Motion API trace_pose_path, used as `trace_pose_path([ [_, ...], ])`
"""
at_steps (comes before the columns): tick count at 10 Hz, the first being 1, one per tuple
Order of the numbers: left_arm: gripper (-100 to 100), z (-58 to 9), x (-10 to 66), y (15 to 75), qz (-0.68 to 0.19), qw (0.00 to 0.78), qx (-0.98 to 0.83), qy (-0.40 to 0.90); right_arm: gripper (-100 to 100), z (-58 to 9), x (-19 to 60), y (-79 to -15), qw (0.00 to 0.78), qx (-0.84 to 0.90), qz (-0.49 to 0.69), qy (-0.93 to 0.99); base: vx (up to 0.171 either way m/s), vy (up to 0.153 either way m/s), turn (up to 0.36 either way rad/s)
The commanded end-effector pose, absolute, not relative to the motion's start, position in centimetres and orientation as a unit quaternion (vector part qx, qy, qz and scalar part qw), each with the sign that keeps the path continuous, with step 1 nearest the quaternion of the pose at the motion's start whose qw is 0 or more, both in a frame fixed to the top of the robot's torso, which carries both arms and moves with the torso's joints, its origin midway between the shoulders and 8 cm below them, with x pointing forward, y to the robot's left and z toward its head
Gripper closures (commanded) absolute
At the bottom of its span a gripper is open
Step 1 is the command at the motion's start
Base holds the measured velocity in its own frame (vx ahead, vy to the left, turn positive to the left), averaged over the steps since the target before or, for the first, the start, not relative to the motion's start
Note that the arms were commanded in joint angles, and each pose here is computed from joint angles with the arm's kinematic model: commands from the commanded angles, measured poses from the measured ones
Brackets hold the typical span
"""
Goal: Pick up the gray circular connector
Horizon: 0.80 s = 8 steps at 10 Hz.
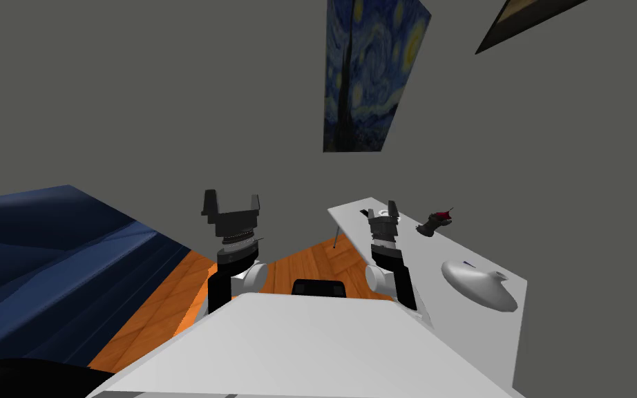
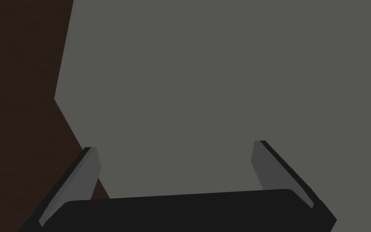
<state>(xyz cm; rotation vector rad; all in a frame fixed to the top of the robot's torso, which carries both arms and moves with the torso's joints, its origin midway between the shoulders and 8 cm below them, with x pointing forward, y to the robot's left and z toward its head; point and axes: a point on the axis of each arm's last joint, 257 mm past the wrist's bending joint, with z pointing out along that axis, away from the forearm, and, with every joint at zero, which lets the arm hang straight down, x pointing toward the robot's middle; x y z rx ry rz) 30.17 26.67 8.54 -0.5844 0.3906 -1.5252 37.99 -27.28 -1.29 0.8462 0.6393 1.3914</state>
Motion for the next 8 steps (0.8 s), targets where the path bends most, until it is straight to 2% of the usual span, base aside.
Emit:
trace_pose_path([
  [1, 0, 8.5, 30.2, 26.7, -0.676, 0.668, -0.259, 0.173, -100, -1.6, 38.3, -27.1, 0.633, 0.366, 0.616, 0.294, -0.019, 0.005, -0.025],
  [8, 0, 8.5, 30.2, 26.7, -0.676, 0.668, -0.259, 0.173, -100, -4.6, 41.2, -27.9, 0.535, 0.413, 0.666, 0.317, -0.068, 0.010, -0.046],
])
